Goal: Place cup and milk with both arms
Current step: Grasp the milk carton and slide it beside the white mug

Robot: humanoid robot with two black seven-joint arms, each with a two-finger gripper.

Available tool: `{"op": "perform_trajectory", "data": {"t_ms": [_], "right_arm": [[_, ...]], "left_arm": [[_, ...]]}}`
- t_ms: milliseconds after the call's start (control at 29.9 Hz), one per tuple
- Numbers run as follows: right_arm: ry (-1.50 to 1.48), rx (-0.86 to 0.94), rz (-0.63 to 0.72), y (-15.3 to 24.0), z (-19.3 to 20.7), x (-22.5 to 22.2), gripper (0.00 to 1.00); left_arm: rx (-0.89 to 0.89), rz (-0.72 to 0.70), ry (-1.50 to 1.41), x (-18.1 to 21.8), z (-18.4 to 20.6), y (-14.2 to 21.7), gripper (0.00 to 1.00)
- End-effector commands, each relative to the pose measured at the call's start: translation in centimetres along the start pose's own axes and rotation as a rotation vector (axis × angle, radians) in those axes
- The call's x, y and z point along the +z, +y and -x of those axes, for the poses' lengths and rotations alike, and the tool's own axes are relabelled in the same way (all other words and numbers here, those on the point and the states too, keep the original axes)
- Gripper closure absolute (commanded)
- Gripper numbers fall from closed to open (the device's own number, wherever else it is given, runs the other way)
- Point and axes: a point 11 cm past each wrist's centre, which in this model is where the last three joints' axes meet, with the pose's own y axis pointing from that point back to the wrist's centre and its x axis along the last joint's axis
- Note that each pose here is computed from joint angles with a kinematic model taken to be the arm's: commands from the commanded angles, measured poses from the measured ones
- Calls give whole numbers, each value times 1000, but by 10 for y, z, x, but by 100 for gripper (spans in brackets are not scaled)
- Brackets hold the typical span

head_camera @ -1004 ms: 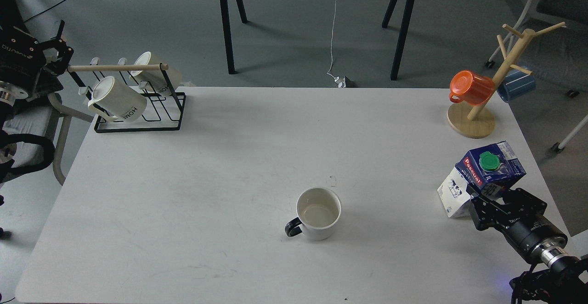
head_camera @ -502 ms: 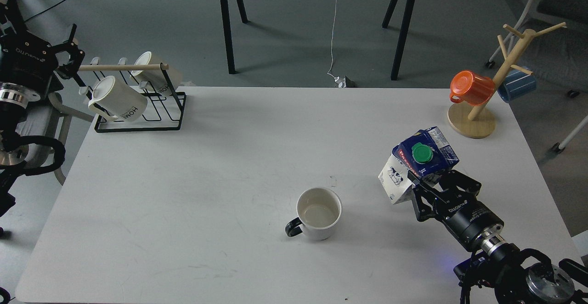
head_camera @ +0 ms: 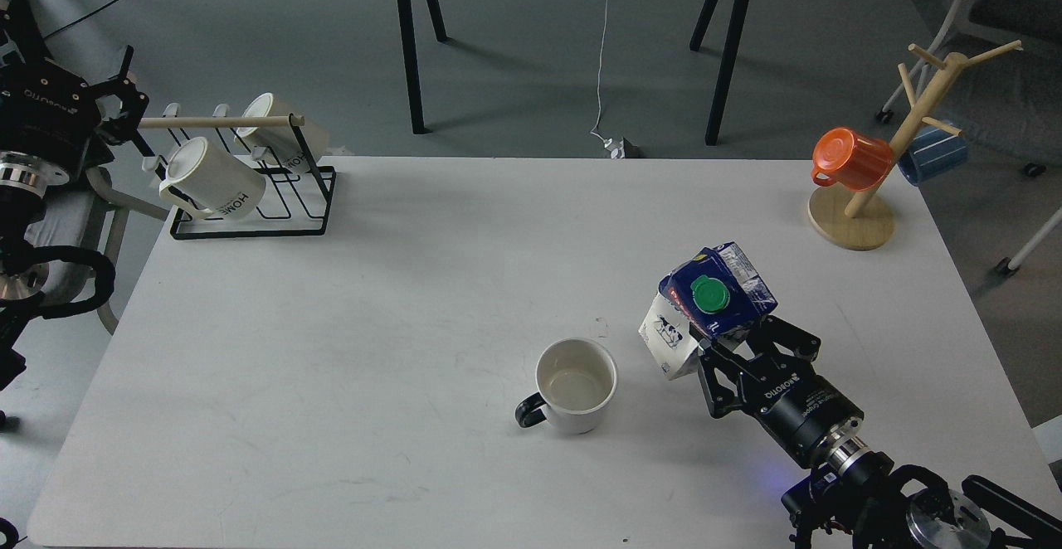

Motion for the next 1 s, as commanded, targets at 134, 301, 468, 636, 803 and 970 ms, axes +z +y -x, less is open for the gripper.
{"op": "perform_trajectory", "data": {"t_ms": [134,301,468,636,803,970], "right_arm": [[9,12,28,0,-7,13,79],[-13,22,37,-3,-11,23,79],[4,34,41,-3,-14,25,77],[9,36,43,-2,-15,26,73],[4,38,55,-3,-17,31,68],[1,37,59,-3,-17,33,60]], "left_arm": [[0,0,0,0,0,0,0],[0,0,0,0,0,0,0],[0,0,0,0,0,0,0],[0,0,0,0,0,0,0],[0,0,0,0,0,0,0],[-1,-1,-1,0,0,0,0]]}}
